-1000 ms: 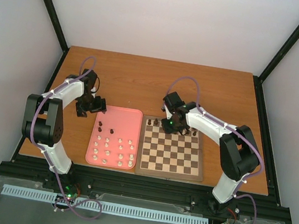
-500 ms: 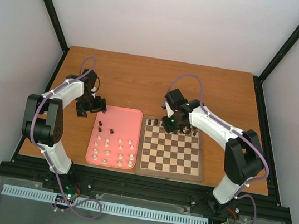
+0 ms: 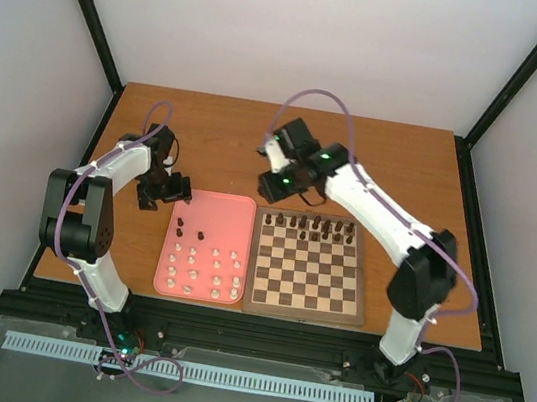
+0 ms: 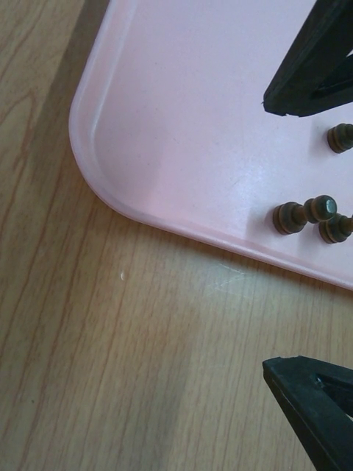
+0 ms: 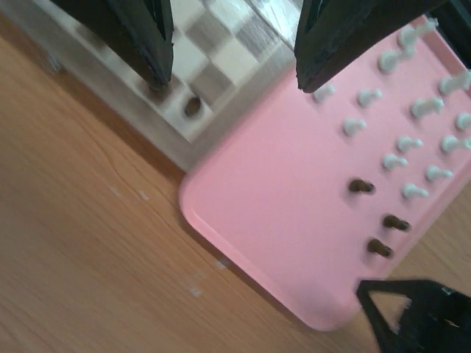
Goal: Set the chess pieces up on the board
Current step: Place the chess piece on the chessboard, then pick up the chess piece from the storage box, then place the chess piece on the chessboard.
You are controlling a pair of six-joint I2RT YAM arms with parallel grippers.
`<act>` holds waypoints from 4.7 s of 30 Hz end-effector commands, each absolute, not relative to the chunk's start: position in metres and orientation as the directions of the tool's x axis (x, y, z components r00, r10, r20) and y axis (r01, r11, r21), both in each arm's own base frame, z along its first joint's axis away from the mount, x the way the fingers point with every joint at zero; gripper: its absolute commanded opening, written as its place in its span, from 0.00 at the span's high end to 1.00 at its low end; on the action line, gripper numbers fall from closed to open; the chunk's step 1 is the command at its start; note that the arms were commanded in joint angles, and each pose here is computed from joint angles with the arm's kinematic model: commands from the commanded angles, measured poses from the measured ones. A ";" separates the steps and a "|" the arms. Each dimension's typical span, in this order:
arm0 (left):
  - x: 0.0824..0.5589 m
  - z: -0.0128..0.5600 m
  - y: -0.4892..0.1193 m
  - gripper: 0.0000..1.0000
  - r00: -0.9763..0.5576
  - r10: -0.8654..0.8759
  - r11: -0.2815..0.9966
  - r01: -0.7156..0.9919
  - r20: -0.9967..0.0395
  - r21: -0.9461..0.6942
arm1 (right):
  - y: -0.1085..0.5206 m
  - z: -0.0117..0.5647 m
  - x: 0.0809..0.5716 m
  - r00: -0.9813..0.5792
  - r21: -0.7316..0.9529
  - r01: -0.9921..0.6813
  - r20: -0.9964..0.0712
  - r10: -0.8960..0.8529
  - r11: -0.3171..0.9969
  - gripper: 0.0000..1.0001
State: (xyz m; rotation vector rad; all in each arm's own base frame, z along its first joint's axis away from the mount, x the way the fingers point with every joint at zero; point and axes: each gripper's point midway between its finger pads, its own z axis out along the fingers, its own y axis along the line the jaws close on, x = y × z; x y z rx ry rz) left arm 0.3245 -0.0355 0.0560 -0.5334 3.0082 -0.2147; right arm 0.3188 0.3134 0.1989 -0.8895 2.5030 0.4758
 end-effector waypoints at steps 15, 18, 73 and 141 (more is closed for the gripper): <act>0.335 0.061 -0.035 0.00 -0.937 -0.340 0.932 -0.325 -0.074 -0.159 | 0.470 0.102 0.259 -0.477 0.279 -0.877 -0.408 -0.779 0.391 0.55; 0.333 0.056 -0.033 0.00 -0.936 -0.346 0.932 -0.336 -0.062 -0.139 | 0.479 0.090 0.254 -0.468 0.290 -0.880 -0.396 -0.790 0.376 0.55; 0.323 0.069 0.041 0.00 -0.736 -0.675 0.715 -0.640 -0.042 -0.282 | 0.496 0.060 0.255 -0.498 0.301 -0.863 -0.382 -0.778 0.405 0.59; 0.328 0.071 0.031 0.00 -0.746 -0.665 0.709 -0.617 -0.032 -0.343 | 0.253 0.100 0.291 -0.835 0.074 -0.490 -0.327 -0.443 0.869 0.97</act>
